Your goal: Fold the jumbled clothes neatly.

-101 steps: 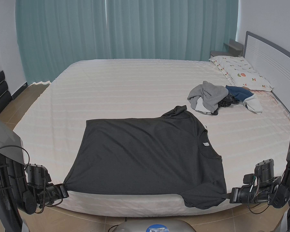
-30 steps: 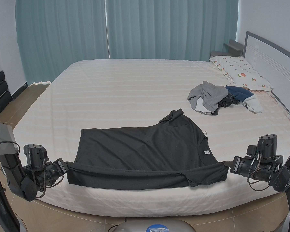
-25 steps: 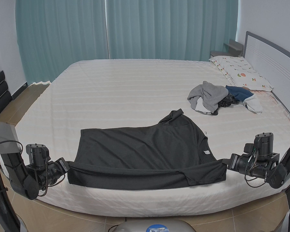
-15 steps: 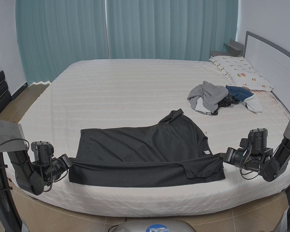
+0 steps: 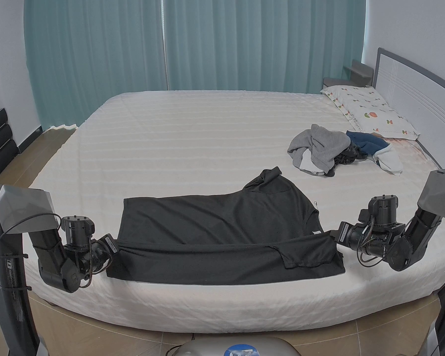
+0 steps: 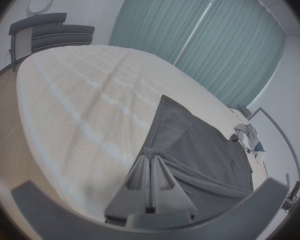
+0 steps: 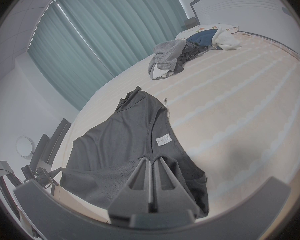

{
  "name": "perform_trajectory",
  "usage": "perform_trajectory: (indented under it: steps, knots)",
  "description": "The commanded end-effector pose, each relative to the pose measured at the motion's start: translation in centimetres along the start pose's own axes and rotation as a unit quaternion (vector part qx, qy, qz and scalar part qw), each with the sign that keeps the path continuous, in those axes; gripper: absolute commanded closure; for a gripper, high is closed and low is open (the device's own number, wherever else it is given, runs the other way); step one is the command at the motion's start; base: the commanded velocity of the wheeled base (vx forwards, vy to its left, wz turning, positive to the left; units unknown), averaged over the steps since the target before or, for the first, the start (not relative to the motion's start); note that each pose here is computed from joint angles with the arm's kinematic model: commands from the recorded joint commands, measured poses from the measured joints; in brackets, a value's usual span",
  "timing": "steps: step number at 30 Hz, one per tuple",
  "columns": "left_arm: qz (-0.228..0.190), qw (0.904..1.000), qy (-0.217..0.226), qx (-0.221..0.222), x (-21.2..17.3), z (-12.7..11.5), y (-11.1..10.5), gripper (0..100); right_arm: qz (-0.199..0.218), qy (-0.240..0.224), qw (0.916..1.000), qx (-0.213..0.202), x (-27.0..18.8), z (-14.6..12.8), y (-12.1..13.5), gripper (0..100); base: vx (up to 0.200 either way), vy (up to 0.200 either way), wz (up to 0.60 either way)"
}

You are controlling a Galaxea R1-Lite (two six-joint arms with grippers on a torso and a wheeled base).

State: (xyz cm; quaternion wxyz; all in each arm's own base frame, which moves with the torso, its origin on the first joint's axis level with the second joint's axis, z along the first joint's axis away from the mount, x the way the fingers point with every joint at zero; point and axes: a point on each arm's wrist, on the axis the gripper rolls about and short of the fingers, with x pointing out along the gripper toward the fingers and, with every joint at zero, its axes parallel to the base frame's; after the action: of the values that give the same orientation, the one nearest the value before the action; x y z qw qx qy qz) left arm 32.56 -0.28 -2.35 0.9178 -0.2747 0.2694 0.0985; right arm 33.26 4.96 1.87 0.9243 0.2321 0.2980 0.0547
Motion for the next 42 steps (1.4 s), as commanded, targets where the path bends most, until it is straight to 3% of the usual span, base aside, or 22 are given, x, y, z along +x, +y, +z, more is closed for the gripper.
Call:
perform_trajectory:
  steps: [1,10,20,21,27,34,40,42]
  knots:
    - [0.002,1.0000,0.002,0.000,1.7,-0.4,0.2,100,-0.003,0.010,0.9999,0.001,2.0,-0.6,-0.5,100,0.000,0.000,0.00]
    - [-0.002,0.9995,-0.003,-0.031,3.5,-0.6,0.0,100,0.017,-0.015,0.9994,0.026,4.0,-0.6,-0.5,100,0.000,0.000,0.00]
    - [-0.004,0.9994,-0.009,-0.032,4.0,-0.5,-0.1,100,0.017,-0.007,0.9995,0.027,4.7,-1.4,-1.0,100,0.000,0.000,0.00]
    - [-0.004,0.9994,-0.009,-0.032,4.0,-0.5,-0.1,0,0.017,-0.007,0.9995,0.027,4.7,-1.4,-1.0,0,0.000,0.000,0.00]
    - [-0.010,0.9978,-0.017,-0.063,4.1,-0.2,-0.4,0,0.035,-0.013,0.9990,0.025,4.6,-1.5,-0.9,0,0.000,0.000,0.00]
    - [-0.006,0.9946,-0.039,-0.096,3.3,1.3,0.1,0,0.047,-0.040,0.9946,0.083,4.2,-0.5,-1.0,0,0.000,0.000,0.00]
    - [-0.017,0.9917,-0.059,-0.113,1.4,3.0,-0.2,0,0.045,-0.045,0.9926,0.104,3.9,-0.1,-1.2,0,0.000,0.000,0.00]
    - [-0.034,0.9856,-0.066,-0.152,0.8,3.7,-0.8,0,0.045,-0.043,0.9924,0.106,3.9,-0.2,-1.3,0,0.000,0.000,0.00]
